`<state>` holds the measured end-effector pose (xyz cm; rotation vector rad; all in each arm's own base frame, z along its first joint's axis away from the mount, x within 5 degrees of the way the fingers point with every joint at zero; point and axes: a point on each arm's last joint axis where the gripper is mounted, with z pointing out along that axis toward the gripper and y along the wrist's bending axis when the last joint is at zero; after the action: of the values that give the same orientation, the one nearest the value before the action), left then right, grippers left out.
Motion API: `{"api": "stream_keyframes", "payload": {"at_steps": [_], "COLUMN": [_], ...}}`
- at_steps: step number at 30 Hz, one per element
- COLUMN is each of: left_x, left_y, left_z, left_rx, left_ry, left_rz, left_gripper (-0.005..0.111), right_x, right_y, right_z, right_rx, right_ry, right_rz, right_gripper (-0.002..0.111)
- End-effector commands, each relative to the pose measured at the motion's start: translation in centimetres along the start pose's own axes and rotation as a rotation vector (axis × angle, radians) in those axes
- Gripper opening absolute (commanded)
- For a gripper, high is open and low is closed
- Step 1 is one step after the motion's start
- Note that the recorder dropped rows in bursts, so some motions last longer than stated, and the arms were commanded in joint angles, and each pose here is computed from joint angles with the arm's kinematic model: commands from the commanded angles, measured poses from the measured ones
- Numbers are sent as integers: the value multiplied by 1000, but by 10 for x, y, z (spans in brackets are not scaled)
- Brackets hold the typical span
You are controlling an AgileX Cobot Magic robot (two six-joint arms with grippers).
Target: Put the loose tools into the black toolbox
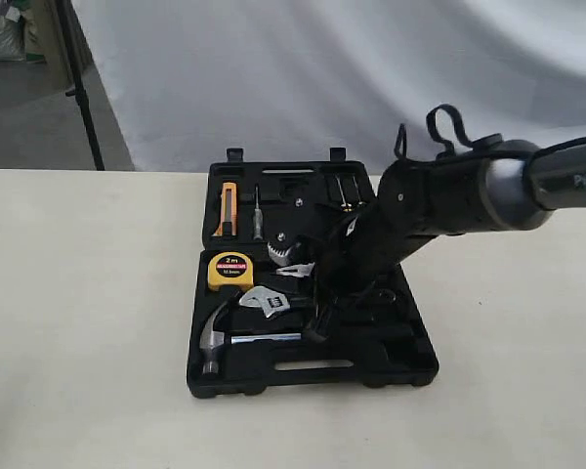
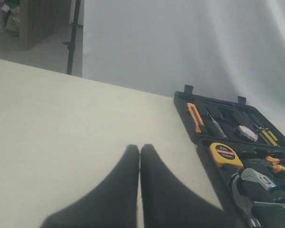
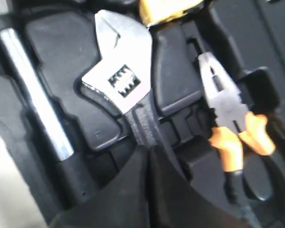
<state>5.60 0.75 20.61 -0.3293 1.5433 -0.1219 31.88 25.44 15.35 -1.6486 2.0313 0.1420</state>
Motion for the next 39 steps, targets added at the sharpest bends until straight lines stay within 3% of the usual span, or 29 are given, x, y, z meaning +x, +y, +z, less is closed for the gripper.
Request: {"api": "stream_keyframes", "payload": {"at_steps": [1,7,10,12,14,17,26,32,39], "left_x": [-2,-2,-2,-2,-2,-2,-2,-2,-2], "left_y": [1,1,1,1,1,1,1,1,1], "left_z": [0,0,0,0,0,0,0,0,0], "left_rx": [-21,-21,-21,-21,-21,-21,-21,-21,-21], "left_ry": [-20,-20,-20,-20,-20,-20,-20,-20,-20], "left_rz": [0,0,0,0,0,0,0,0,0], "left_gripper": [1,1,1,1,1,1,1,1,1], "right_x": [-11,-15,15,50,64,55,14,3,-29], "right_y": [-6,-9,7,23,28,25,9,3,-45], "right_z": [-36,-42,10,53,70,69,7,-26,-132], "right_rx": [36,63,-82,-204,-232,-194,-87,-60,155], "right_ry": [-51,-78,69,281,386,314,141,93,-148], "right_rz": [50,77,171,116,199,243,219,211,225], "right_gripper": [0,0,-1,-1,-1,-1,-1,-1,-1]}}
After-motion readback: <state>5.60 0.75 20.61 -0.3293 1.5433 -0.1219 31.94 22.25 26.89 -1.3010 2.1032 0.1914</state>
